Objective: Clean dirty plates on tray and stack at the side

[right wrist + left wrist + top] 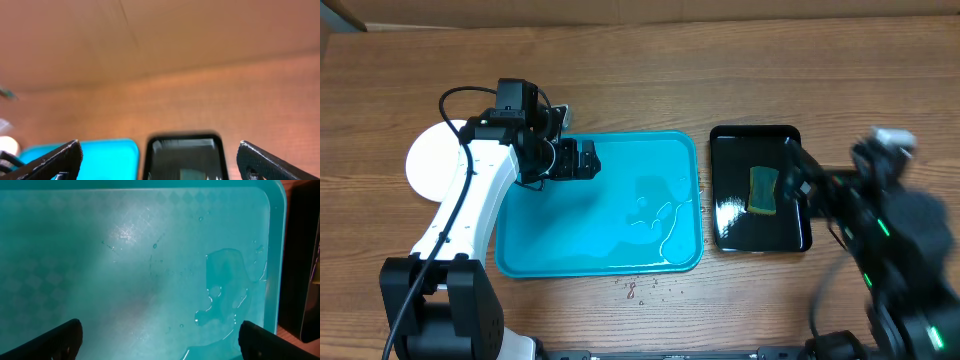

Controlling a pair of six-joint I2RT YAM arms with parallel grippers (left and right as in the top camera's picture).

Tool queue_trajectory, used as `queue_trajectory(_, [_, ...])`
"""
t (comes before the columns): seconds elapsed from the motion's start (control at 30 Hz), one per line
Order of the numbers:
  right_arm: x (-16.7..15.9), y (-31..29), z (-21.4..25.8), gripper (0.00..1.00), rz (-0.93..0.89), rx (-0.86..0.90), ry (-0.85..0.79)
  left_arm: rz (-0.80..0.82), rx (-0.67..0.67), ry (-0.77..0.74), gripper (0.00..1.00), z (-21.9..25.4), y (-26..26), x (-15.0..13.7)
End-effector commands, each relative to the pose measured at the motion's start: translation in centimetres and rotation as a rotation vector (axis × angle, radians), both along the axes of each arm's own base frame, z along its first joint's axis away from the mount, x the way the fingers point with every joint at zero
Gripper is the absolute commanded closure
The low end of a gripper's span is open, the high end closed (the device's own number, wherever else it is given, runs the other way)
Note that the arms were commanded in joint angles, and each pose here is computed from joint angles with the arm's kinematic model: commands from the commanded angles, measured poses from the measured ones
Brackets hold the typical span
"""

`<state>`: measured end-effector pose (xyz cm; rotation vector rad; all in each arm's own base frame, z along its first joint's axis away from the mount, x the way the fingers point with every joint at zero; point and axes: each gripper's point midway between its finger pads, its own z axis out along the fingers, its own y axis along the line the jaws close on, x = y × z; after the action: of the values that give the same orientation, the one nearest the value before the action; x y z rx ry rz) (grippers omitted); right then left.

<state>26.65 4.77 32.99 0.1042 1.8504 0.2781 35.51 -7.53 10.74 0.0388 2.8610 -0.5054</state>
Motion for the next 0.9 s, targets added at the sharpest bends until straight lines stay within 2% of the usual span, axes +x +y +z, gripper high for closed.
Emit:
queue_trajectory(0.0, [-3.4,-0.8,3.5,0.00,0.000,0.037,-0.147,-0.024,0.010,-0.040,0.00,1.0,0.0,0.4])
queue_trajectory(0.23, [-10.2,-3.3,7.1,0.00,-0.052,0.074,-0.364,-0.024,0.010,-0.040,0.00,1.0,0.0,0.4])
queue_trajectory(0.43, [-13.0,-4.6,6.9,0.00,-0.101,0.088,-0.477,-0.024,0.010,-0.040,0.00,1.0,0.0,0.4])
queue_trajectory(0.57, [-13.1,-5.2,6.7,0.00,-0.148,0.088,-0.579,-0.024,0.010,-0.040,0.00,1.0,0.0,0.4])
queue_trajectory(0.87, [-9.9,-4.8,6.2,0.00,-0.135,0.053,-0.775,-0.024,0.010,-0.040,0.00,1.0,0.0,0.4])
